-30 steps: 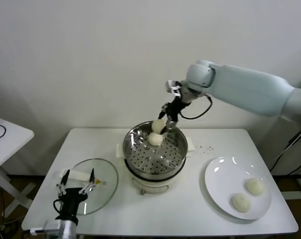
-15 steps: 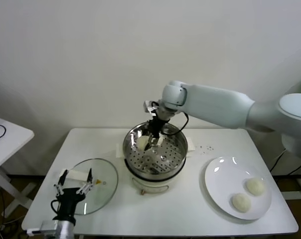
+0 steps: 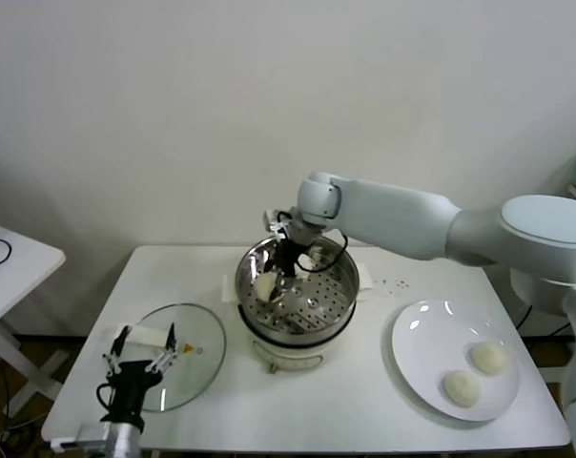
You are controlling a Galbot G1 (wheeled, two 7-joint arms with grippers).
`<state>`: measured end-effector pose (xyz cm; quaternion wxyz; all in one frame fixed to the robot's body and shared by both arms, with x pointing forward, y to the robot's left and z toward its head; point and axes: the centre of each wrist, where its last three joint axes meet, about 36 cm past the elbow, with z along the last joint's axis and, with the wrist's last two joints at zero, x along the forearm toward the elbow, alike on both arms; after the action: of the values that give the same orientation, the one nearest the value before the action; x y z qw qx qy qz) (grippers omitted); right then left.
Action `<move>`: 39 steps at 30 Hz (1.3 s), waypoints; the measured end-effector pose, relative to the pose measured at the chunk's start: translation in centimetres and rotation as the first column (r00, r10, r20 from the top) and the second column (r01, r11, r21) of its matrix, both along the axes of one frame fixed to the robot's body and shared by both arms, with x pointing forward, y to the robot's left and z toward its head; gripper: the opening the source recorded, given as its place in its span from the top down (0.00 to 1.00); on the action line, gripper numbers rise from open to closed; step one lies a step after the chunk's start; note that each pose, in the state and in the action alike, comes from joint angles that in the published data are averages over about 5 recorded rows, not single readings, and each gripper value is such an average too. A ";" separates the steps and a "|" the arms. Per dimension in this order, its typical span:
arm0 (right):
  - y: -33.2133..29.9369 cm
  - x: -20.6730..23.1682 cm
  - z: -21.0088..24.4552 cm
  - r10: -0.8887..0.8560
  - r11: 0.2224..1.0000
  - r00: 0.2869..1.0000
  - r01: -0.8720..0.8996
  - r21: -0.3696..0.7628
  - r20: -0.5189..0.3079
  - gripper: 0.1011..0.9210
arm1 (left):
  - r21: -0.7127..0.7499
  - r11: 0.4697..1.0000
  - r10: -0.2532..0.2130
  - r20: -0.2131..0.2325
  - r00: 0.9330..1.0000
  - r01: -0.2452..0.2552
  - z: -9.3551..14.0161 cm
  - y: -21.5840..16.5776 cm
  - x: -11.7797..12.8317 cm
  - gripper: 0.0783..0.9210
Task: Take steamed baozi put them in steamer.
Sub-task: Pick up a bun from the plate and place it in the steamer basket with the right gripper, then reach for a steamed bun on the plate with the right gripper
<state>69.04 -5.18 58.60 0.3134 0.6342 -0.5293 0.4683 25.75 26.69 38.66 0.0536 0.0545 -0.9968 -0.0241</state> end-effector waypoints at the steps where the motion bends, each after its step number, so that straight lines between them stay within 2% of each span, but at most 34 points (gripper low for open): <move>1: 0.0 0.0 -0.1 -0.001 1.000 1.000 0.001 -0.001 0.001 0.29 | 0.001 1.000 0.001 -0.001 1.000 -0.001 0.0 0.1 0.0 0.12; 12: 0.2 0.3 -0.9 0.000 1.000 1.000 0.000 -0.011 0.015 0.29 | 0.000 1.000 0.004 -0.006 1.000 -0.004 -0.3 0.2 0.0 0.12; 15: 0.4 0.3 -1.2 0.005 1.000 1.000 -0.005 -0.012 0.018 0.25 | -0.001 1.000 0.003 -0.008 1.000 -0.003 -0.4 0.2 0.0 0.12; 20: 0.5 0.3 -1.3 0.014 1.000 1.000 -0.014 -0.009 0.022 0.14 | 0.000 1.000 0.004 -0.009 1.000 -0.004 -0.5 0.2 0.0 0.12; 25: 0.2 0.3 -0.6 0.030 1.000 0.999 -0.030 -0.008 0.022 0.12 | 0.002 1.000 0.006 -0.008 1.000 -0.006 -0.5 0.3 0.0 0.12; 32: -1.8 0.7 3.1 0.072 0.997 0.997 -0.071 -0.027 0.035 0.12 | 0.007 1.000 0.004 -0.008 1.000 -0.004 -0.5 0.3 0.0 0.12; 39: -7.1 0.3 8.8 0.086 0.995 0.994 -0.083 -0.060 0.060 0.12 | 0.008 1.000 0.001 -0.009 1.000 -0.001 -0.5 0.1 0.3 0.12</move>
<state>69.32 -12.27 67.45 0.2946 0.6317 -0.4979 0.5160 26.04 26.81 38.12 0.0579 0.0550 -0.9964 -0.0284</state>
